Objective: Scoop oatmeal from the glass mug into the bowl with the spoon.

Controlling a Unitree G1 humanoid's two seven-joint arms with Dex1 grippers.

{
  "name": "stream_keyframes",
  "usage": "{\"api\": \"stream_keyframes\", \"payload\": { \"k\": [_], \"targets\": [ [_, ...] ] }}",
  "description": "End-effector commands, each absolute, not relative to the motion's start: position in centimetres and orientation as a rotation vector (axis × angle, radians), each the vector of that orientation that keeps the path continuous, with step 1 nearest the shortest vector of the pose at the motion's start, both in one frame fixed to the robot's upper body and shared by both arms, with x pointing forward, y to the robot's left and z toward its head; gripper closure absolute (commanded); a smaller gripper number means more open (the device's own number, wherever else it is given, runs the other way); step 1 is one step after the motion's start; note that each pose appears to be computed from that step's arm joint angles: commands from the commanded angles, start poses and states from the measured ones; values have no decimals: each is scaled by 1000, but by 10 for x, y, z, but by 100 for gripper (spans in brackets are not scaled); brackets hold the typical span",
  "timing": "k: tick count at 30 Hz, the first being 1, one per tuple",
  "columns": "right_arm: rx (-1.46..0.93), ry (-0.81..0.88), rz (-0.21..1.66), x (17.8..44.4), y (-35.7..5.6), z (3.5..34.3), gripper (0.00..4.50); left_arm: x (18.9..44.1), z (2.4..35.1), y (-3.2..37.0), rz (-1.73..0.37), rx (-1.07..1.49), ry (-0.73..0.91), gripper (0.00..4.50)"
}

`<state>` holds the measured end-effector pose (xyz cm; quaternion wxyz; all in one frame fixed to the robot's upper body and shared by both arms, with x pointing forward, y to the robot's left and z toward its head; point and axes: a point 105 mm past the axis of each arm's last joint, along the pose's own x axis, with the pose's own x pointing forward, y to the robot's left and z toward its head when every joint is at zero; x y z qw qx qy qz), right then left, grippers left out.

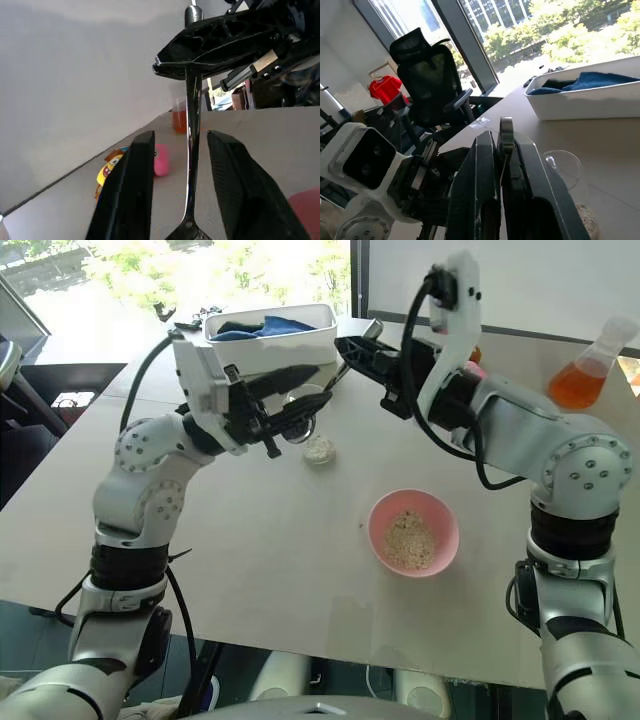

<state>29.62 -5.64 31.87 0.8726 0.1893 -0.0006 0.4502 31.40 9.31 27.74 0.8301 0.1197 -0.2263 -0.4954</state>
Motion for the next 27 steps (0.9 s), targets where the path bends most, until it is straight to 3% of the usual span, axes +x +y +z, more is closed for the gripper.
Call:
{"api": "stream_keyframes", "payload": {
  "k": [1, 5, 12, 18, 25, 27],
  "targets": [
    [556, -135, 880, 289, -100, 350, 450, 338, 279, 166, -868, 53, -328, 197],
    [632, -180, 837, 280, -125, 358, 450, 361, 234, 208, -784, 74, -153, 197],
    [608, -201, 735, 273, -138, 357, 450, 403, 190, 208, -731, 133, -30, 197],
    [611, -212, 678, 267, -140, 354, 450, 429, 179, 183, -738, 164, 14, 197],
    [618, -219, 623, 261, -146, 349, 450, 452, 188, 169, -637, 136, -11, 197],
    [621, -219, 613, 260, -147, 347, 450, 455, 190, 165, -632, 94, -13, 279]
  ]
}}
